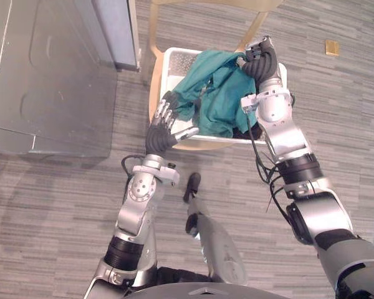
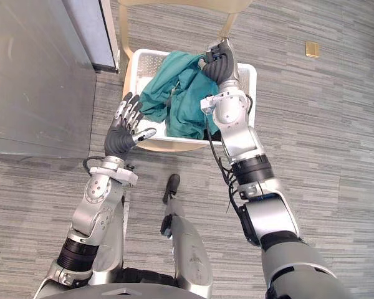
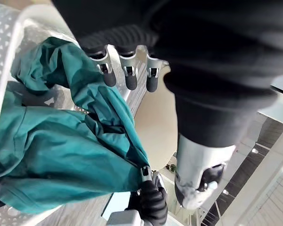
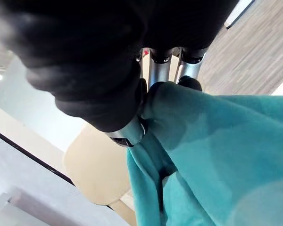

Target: Pick up the laundry basket with both hands and put the clothes into the washing machine.

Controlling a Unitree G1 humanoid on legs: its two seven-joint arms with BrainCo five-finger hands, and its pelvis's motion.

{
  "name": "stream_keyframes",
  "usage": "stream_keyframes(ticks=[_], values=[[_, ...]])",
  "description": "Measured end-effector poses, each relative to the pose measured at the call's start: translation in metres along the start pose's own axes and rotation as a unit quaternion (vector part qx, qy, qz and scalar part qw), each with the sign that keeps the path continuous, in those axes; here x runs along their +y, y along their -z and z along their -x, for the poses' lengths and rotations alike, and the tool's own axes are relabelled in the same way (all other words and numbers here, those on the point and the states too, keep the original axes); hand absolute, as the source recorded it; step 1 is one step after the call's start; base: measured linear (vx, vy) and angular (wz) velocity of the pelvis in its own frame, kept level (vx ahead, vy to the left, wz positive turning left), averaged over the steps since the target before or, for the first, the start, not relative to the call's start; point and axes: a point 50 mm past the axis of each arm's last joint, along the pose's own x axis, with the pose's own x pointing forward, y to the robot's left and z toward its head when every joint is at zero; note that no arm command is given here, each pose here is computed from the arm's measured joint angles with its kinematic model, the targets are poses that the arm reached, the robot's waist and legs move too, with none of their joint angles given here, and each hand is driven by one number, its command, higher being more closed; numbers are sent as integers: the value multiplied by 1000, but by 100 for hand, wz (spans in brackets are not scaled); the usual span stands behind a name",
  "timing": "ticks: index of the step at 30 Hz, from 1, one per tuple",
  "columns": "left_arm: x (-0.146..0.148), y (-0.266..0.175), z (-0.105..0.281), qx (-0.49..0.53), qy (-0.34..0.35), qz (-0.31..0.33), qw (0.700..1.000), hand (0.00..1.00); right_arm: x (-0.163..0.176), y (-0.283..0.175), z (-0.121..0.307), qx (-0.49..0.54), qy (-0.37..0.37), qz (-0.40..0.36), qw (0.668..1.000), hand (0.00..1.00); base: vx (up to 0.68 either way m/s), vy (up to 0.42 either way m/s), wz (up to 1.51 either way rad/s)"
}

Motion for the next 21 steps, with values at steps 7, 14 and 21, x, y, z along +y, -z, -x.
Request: stream_keyframes(ticks=[7, 14, 21], values=[[34, -24, -13, -51, -69, -138, 987, 0, 2, -21, 24, -53, 6, -26, 998, 100, 13, 42, -2], [72, -47, -50, -71, -116, -326, 935, 0, 12, -36, 31, -84, -17, -62, 994, 100, 15, 39, -1], [67, -40, -59, -59, -96, -354, 928, 0, 18, -53, 35, -111, -23, -118, 987, 100, 24, 30, 2]])
